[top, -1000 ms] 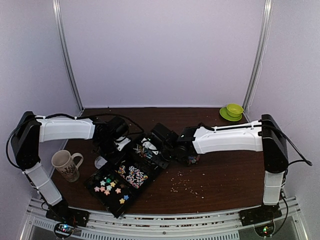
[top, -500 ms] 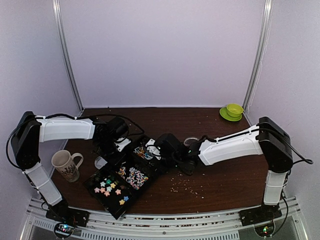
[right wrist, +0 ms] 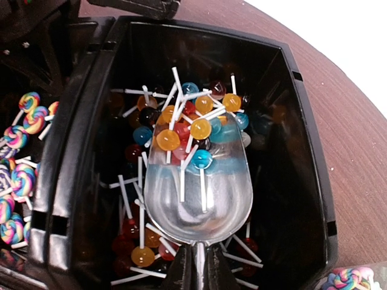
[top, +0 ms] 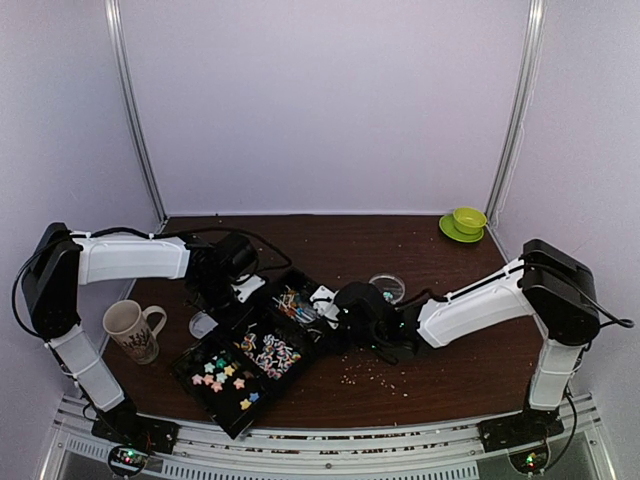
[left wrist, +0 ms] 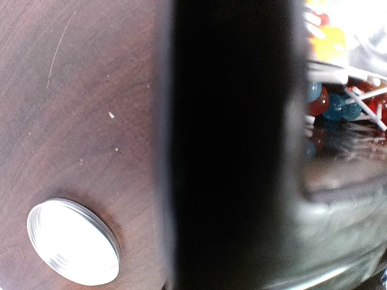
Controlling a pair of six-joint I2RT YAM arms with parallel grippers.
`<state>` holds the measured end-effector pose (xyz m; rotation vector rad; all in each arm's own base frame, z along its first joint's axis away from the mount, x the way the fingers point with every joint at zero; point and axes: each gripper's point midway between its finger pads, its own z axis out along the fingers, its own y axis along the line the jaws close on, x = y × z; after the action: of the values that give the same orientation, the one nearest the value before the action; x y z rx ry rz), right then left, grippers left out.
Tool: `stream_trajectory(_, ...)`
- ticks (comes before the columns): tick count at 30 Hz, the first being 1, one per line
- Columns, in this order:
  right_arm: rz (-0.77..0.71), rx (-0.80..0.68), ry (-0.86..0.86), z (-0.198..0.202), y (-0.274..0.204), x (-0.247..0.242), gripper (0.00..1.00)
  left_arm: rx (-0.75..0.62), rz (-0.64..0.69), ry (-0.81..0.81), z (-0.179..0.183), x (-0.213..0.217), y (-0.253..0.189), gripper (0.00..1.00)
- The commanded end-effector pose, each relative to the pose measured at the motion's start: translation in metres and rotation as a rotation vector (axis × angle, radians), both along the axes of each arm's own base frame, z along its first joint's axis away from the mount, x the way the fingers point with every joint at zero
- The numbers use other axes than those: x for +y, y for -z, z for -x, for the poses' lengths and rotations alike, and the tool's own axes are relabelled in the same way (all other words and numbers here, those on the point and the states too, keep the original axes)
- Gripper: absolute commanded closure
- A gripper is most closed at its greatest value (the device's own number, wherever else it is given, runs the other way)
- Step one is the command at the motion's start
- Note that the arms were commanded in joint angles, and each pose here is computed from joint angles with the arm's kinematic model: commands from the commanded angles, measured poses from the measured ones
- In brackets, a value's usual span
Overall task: Pack the candies
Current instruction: Scoop the fake candies from the plate.
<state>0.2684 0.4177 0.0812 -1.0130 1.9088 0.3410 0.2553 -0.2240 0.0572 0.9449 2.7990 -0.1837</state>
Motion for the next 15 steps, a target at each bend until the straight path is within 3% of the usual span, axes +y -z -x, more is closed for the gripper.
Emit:
stream_trajectory(1, -0.123, -0.053, -0.005, 0.001, -0.037, 0.002, 1.00, -0.084, 0.140, 0.004, -0.019, -0.023, -0.029, 1.00)
stream_trajectory(15, -0.204, -0.104, -0.001, 0.009, -0.053, -0.015, 1.00, -0.074, 0.135, -0.003, -0.020, -0.021, -0.026, 1.00)
